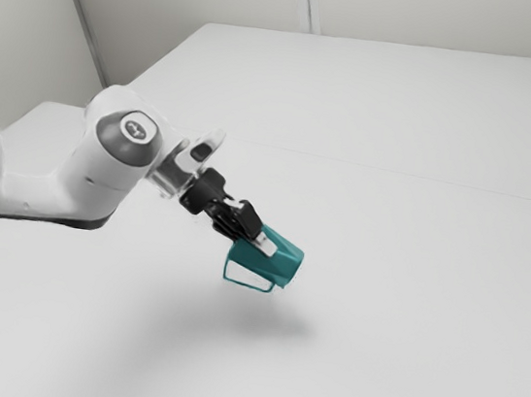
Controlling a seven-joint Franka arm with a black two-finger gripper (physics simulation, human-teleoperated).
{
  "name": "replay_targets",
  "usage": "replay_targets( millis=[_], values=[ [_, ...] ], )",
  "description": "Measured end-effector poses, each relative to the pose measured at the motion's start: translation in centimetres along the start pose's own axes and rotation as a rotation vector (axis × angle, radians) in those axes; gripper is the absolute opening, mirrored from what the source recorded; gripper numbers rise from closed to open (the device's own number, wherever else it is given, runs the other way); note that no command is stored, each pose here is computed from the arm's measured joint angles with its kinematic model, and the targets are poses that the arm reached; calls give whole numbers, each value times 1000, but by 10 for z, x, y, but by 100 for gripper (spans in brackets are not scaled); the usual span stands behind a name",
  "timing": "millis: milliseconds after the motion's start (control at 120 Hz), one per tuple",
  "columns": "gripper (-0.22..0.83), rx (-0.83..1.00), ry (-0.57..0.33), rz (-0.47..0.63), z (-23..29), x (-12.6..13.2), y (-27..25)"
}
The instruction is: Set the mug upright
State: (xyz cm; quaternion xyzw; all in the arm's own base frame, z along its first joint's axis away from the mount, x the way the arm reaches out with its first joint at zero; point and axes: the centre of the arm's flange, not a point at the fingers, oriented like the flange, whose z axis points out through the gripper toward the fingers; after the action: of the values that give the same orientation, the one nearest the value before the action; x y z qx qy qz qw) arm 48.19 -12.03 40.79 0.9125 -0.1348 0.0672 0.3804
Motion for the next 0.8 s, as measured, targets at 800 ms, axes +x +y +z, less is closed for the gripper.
replay_targets(
  millis=[800],
  values=[
    [-17, 782, -397, 12, -26, 60, -101]
  ],
)
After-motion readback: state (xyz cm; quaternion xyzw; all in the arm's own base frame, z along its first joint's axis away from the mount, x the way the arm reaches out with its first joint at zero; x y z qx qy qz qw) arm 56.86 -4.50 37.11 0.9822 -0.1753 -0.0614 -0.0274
